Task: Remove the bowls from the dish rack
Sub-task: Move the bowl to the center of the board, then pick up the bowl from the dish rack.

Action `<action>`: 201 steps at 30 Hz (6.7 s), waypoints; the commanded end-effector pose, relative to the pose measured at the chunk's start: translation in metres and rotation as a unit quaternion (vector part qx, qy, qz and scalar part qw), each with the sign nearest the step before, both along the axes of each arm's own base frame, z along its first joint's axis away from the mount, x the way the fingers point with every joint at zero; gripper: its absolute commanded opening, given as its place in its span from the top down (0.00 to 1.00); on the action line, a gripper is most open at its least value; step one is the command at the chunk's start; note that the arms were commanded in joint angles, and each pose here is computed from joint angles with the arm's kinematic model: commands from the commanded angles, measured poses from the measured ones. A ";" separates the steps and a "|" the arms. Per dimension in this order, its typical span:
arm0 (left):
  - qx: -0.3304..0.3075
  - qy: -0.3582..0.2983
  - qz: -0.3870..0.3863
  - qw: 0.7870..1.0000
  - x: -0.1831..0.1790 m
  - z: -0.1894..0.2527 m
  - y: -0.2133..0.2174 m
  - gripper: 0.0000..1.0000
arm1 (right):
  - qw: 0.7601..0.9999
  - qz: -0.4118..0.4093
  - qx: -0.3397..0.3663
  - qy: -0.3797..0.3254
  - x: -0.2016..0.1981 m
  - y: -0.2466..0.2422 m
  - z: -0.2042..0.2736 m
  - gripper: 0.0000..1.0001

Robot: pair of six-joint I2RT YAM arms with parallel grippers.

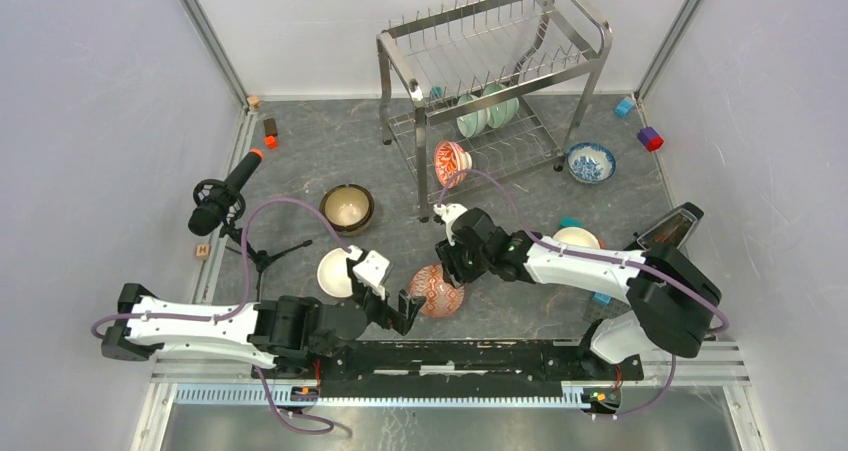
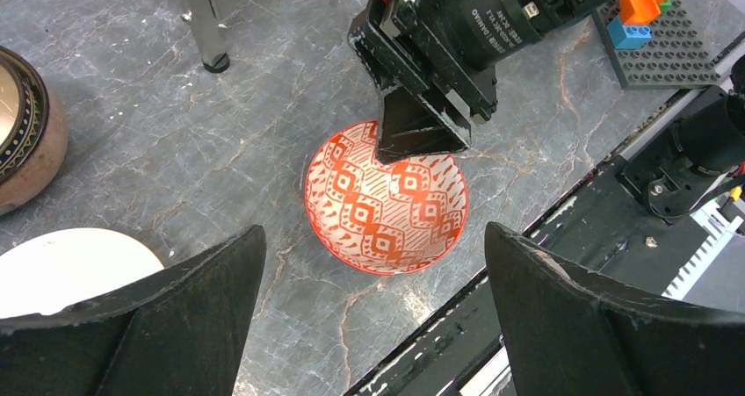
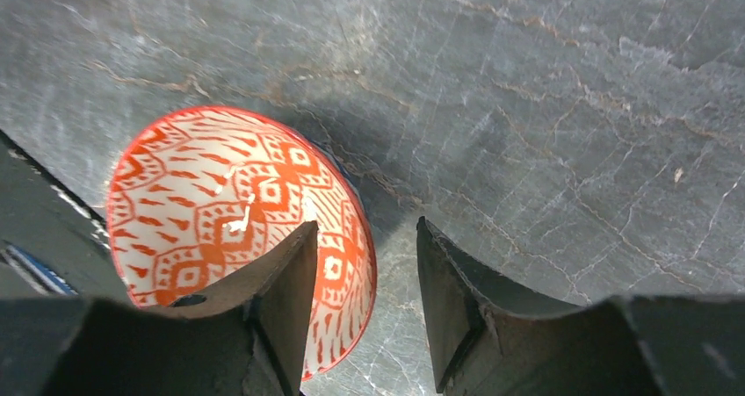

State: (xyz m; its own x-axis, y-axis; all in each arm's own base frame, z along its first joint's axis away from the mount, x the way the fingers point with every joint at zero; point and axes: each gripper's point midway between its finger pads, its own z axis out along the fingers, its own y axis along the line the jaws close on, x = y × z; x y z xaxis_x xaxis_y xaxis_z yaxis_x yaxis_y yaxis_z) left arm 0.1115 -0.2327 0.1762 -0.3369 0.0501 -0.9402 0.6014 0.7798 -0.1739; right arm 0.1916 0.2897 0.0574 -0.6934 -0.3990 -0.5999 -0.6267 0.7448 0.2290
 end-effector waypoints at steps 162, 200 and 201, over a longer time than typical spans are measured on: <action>-0.318 0.275 0.056 0.906 0.361 -0.010 -0.122 0.39 | 0.951 -0.156 0.180 -0.196 0.008 -0.118 0.067 0.29; -0.424 0.175 -0.039 0.887 0.360 0.062 -0.101 0.98 | 0.950 -0.165 0.174 -0.202 0.006 -0.125 0.067 0.30; -0.427 0.170 -0.042 0.887 0.361 0.065 -0.100 0.98 | 0.950 -0.163 0.172 -0.202 0.006 -0.126 0.066 0.30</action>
State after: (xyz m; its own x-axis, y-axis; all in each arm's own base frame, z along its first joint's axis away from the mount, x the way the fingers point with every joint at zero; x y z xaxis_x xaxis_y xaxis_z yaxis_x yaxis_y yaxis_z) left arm 0.4652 -0.3446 0.1643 -0.7402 -0.5247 -0.4204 0.2779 0.3307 -0.9019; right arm 0.1949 0.1680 0.1211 -0.4528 0.0740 -0.8885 -0.4674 0.8289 0.3072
